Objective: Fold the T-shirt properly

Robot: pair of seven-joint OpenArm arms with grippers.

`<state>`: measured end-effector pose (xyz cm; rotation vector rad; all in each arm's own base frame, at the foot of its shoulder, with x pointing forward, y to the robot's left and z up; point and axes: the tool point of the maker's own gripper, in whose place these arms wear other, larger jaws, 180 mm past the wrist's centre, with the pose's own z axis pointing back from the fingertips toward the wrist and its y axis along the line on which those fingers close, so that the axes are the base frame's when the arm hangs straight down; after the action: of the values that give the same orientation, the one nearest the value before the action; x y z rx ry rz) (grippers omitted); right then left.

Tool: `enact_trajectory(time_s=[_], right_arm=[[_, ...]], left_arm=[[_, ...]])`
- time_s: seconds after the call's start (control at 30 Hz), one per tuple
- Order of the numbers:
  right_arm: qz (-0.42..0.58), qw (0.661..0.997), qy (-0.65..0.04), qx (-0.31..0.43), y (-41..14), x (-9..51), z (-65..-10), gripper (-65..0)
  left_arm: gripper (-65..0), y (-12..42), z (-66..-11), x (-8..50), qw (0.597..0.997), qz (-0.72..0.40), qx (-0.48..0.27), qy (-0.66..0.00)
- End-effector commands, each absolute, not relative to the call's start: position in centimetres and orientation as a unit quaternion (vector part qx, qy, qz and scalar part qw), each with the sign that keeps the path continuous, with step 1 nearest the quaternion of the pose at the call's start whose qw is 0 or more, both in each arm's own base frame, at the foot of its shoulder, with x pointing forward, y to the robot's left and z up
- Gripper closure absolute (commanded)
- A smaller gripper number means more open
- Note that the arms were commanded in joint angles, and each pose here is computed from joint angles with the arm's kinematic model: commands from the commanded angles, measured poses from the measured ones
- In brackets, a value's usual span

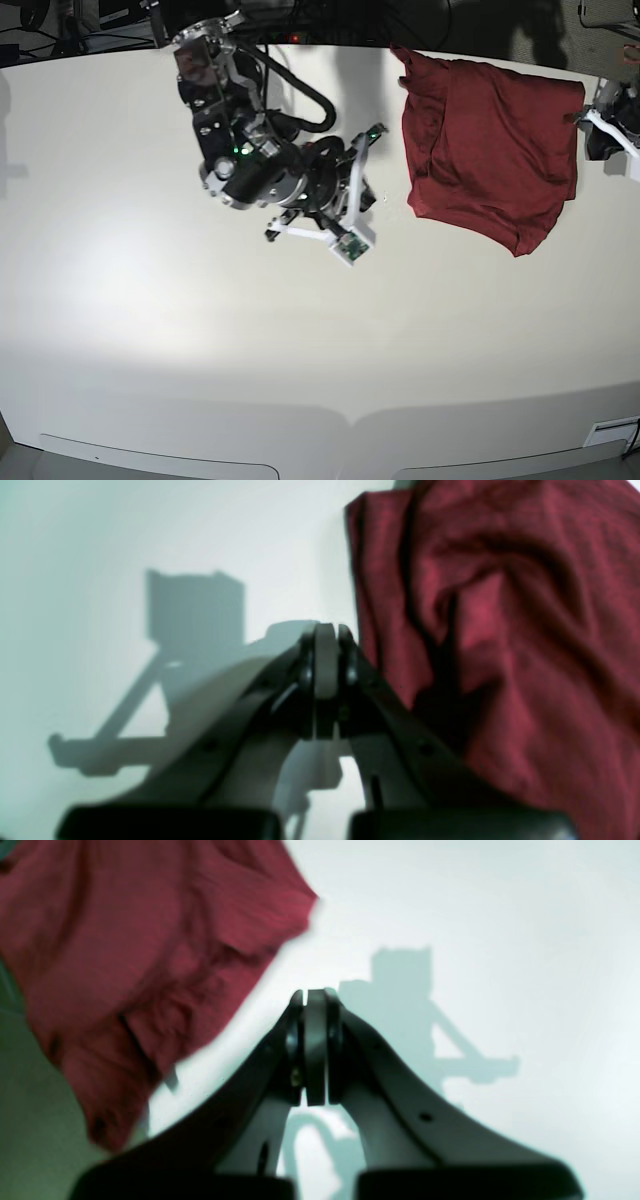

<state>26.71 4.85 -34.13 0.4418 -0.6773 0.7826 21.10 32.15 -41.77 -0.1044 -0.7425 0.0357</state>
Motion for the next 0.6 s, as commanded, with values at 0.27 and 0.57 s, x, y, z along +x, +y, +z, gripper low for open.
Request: enact_trajectory(time_s=[0.27,0.57], right_arm=[[0.325,0.875,-0.304,0.192,-1.6,22.8,-34.5,0.0],[0.3,0.919,-0.197,0.161,-8.7,13.8,-35.9,0.0]], left_arm=[[0.0,35.9,-38.5,16.8,0.927,0.032,0.0,-0.374],[0.0,38.0,-40.4,7.2,0.956,0.091,0.03,-0.279]])
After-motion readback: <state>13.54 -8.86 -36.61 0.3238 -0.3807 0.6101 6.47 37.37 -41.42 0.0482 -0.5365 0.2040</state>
